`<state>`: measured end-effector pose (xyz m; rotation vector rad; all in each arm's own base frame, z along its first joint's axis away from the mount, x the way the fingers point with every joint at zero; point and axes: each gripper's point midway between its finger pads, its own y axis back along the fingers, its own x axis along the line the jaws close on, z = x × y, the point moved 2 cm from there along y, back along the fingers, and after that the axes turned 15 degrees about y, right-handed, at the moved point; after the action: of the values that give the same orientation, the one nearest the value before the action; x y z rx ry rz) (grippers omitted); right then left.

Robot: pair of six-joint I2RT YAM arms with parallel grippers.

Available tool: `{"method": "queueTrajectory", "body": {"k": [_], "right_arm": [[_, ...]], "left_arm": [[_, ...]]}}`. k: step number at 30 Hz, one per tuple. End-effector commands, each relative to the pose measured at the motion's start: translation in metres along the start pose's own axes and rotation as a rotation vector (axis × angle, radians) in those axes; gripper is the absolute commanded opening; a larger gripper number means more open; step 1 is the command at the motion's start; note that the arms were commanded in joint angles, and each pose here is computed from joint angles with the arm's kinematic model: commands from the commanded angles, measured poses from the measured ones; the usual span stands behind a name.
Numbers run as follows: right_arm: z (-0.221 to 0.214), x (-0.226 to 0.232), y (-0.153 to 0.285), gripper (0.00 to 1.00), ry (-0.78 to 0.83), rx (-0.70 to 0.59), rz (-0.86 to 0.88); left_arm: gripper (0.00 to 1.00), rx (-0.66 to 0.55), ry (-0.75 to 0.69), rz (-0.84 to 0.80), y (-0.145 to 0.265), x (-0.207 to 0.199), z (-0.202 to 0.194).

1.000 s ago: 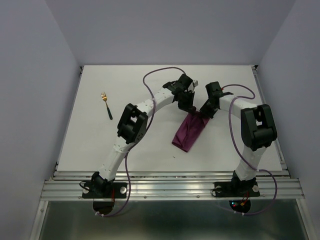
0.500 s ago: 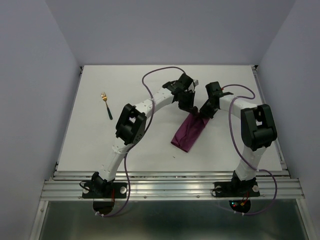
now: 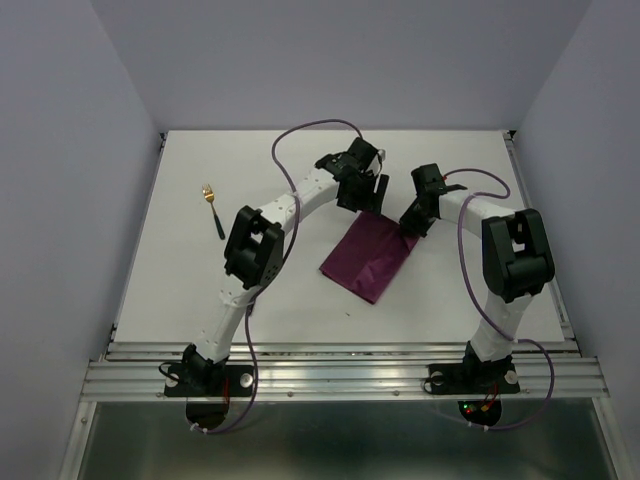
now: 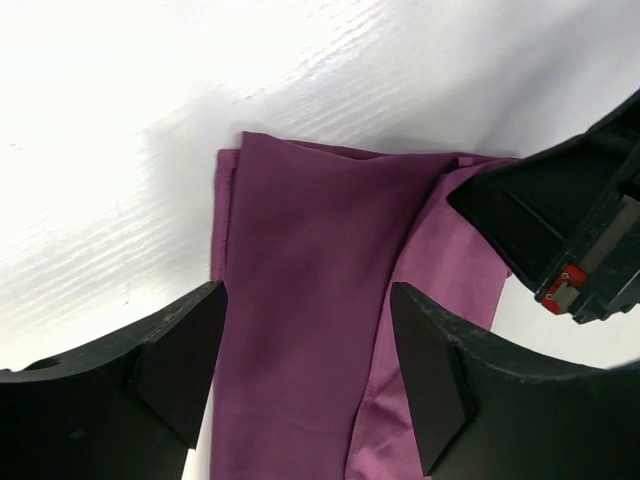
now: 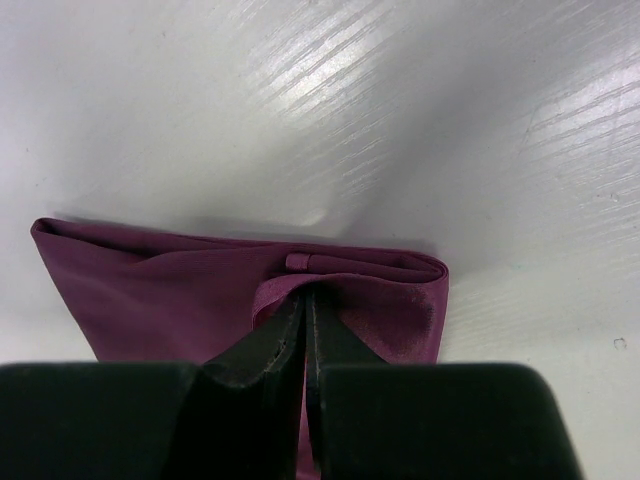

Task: Fold the napkin into a case and place the utensils inside
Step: Fold the 2/3-rectangle-folded napkin at the center of the board.

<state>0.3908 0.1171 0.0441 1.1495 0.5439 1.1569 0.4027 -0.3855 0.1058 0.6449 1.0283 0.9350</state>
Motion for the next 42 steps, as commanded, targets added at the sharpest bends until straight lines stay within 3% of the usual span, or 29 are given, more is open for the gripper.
{"method": "queueTrajectory", "body": {"k": [1,10,20,32,38,42], "right_arm": [[-0.023,-0.022,-0.005,0.08,0.036,0.068,-0.078],[-0.023,-0.021,-0.002,0.08,0.045,0.068,-0.072],[-0.022,-0.020,-0.005,0.08,0.046,0.072,-0.069],[-0.024,-0.021,-0.009,0.07,0.043,0.079,-0.079],[-0.024,-0.021,-0.010,0.08,0.042,0.081,-0.082],[-0.025,-0.023,-0.012,0.07,0.032,0.085,-0.095]], "left_arm": [[0.75,-0.125,0.005,0.001,0.034,-0.004,0.028],[0.65,-0.086,0.037,0.038,-0.002,0.016,0.025],[0.62,0.028,0.028,-0.007,-0.027,0.020,0.000],[0.38,0.100,0.033,0.112,-0.051,0.039,-0.031],[0.00,0.084,0.038,0.086,-0.044,0.029,-0.025],[0.00,0.050,0.045,0.040,-0.022,0.009,-0.016]]}}
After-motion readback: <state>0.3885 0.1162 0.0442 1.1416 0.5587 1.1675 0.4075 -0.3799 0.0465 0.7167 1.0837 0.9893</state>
